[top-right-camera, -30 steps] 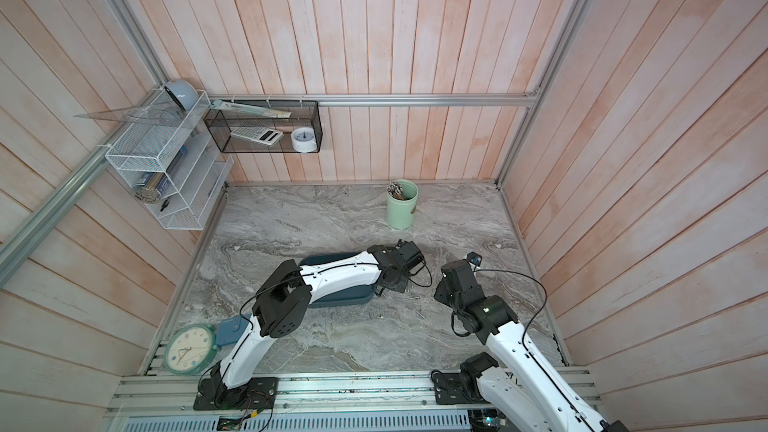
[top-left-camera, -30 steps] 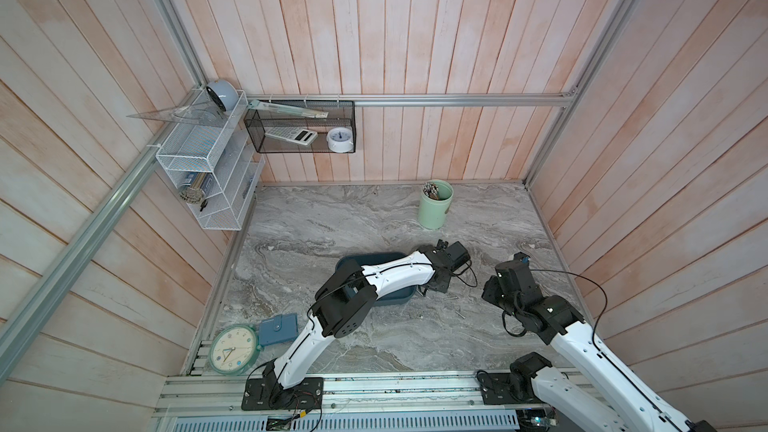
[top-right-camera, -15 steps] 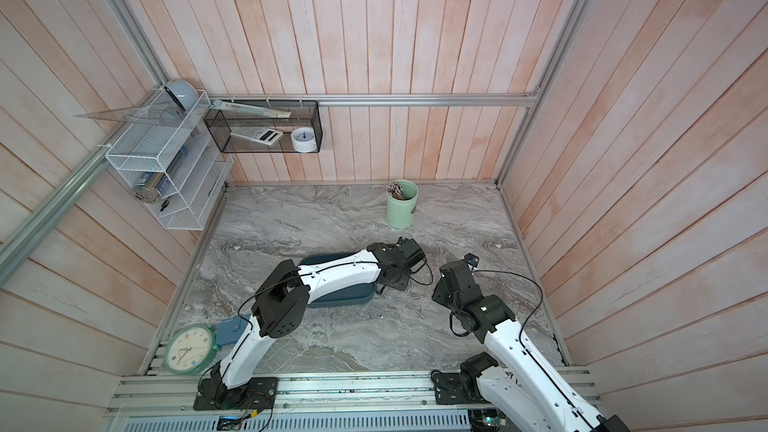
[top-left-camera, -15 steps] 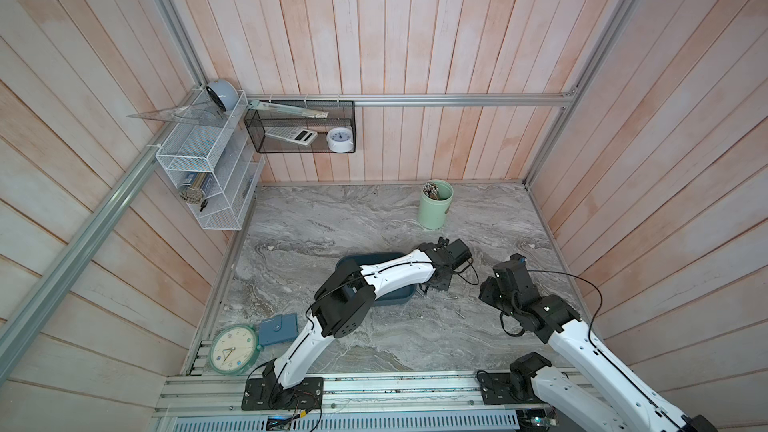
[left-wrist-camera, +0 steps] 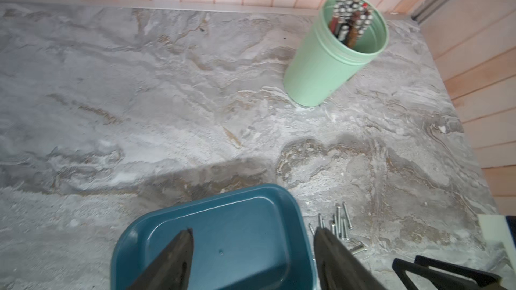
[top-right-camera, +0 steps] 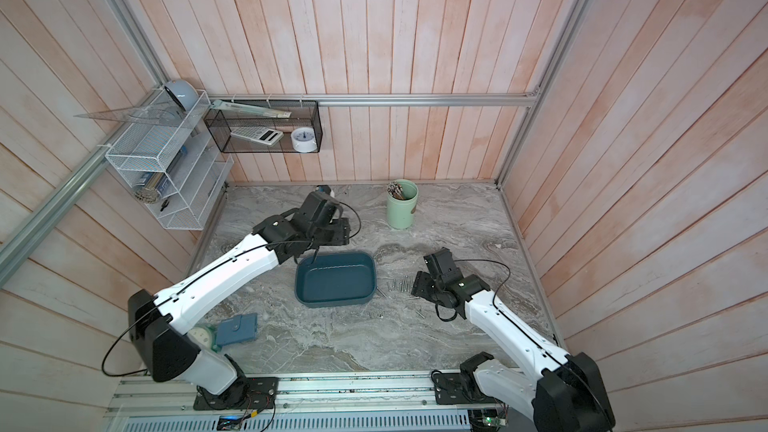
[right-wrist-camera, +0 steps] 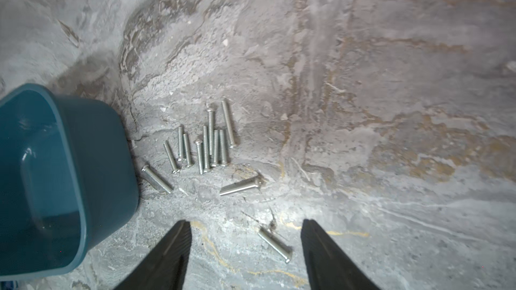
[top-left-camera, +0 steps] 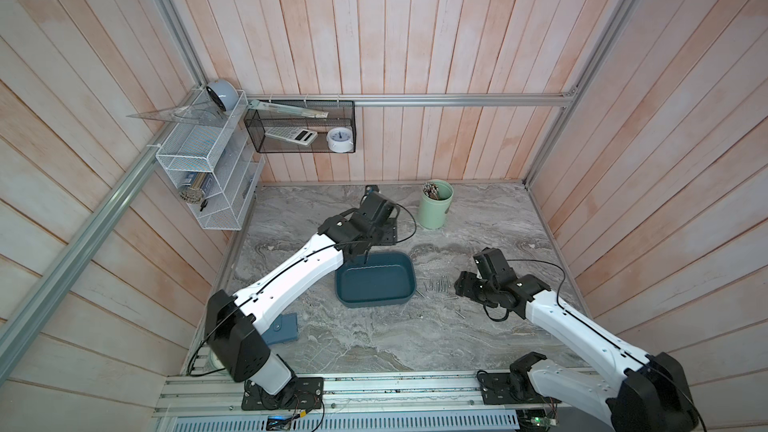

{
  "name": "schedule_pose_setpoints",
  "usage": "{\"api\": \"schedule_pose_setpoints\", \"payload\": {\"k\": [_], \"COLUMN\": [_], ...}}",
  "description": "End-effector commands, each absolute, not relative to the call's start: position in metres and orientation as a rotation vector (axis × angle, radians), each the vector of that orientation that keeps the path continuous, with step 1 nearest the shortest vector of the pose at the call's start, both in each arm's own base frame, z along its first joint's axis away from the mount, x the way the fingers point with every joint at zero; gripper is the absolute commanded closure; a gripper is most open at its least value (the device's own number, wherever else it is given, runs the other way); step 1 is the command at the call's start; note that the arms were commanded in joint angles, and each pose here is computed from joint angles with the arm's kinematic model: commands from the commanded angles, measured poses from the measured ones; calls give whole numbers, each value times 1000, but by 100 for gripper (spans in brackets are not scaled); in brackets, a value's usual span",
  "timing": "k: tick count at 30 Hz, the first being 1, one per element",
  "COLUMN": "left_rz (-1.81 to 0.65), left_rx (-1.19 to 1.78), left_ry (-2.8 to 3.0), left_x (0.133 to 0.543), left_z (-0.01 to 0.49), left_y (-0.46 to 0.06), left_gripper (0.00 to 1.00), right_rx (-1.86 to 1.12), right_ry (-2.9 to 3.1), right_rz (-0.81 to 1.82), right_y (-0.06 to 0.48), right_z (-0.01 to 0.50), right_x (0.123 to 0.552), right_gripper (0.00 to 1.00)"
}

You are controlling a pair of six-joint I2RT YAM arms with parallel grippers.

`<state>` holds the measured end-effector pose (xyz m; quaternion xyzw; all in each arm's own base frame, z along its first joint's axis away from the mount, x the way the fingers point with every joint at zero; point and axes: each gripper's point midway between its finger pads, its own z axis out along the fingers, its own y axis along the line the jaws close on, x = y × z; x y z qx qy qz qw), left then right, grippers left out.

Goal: Take out the screws from the storage box
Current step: Place the screw at the center of the board, then adjust the storage box at the center of the board.

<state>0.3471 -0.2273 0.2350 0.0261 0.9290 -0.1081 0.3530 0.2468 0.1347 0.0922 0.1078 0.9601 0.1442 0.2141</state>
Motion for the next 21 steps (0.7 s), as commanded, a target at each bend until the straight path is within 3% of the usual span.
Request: {"api": "schedule_pose_setpoints", "payload": {"k": [1, 6, 12, 21], "left_rz": [-182, -10, 14, 27], "left_rx": [28, -19, 15, 26], "left_ry": [2477, 2532, 2555, 2568], "left_x": [341, 319, 310, 314], "left_z": [202, 165, 131, 138], "left_y": [-170, -105, -99, -100], "left_gripper": [25, 24, 24, 24], "right_rx": [93, -43, -123, -241], "right_ry": [2646, 2714, 2773, 2916], "right_rz": [423, 437, 392, 315], "right_y": [175, 222, 251, 274], "right_z": [118, 115, 105, 79], "right_x": [267, 292, 317, 328], "right_gripper": [28, 28, 30, 42]}}
